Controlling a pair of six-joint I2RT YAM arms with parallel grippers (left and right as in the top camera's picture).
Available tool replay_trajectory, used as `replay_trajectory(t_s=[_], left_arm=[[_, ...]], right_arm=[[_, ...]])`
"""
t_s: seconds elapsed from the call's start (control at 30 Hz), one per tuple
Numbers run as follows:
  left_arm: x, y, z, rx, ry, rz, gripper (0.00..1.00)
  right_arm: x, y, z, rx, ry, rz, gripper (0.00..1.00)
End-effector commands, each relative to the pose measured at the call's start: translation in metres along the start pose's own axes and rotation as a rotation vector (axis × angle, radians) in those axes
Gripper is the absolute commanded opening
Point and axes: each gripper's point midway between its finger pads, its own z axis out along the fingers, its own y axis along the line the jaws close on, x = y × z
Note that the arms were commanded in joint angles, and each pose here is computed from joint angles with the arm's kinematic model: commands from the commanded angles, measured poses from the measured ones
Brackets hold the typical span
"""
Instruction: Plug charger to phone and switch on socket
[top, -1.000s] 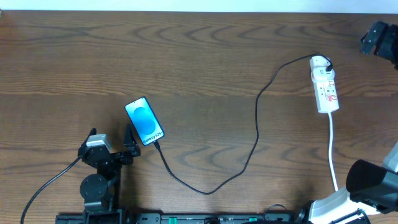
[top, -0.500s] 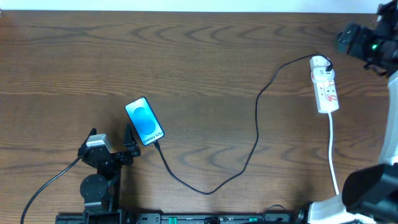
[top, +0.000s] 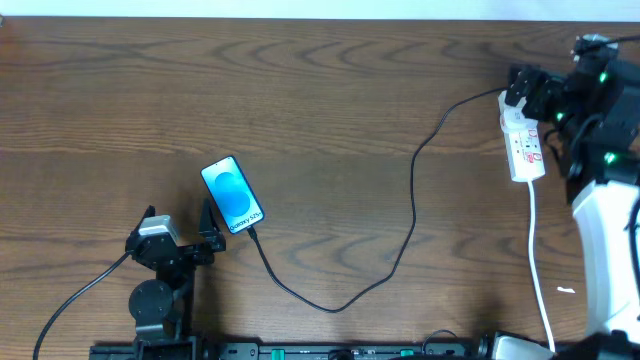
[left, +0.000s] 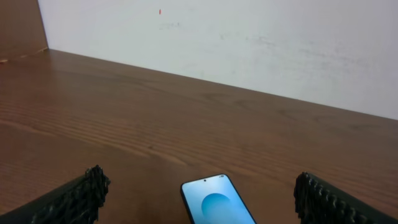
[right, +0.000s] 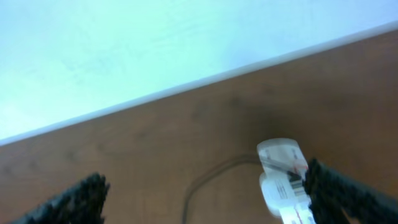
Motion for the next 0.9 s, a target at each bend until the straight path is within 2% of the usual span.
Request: replay_trajectory(t_s=[0.0,0.63,0.87], left_arm=[[0.015,0.004,0.001,-0.016,0.047,-0.006,0.98],[0.015,0.004,0.0,-0.016,0.047,-0.006,0.98],[0.015,0.004,0.001,-0.016,0.047,-0.006,0.98]], right_arm=[[0.005,0.014,-0.012,-0.04,-0.077,0.026,0.99],[0.056,0.033,-0.083,-0.079,-0.384,-0.044,0.99],[0.082,0.025,-0.104,-0.052,-0.43,-0.037,0.99]])
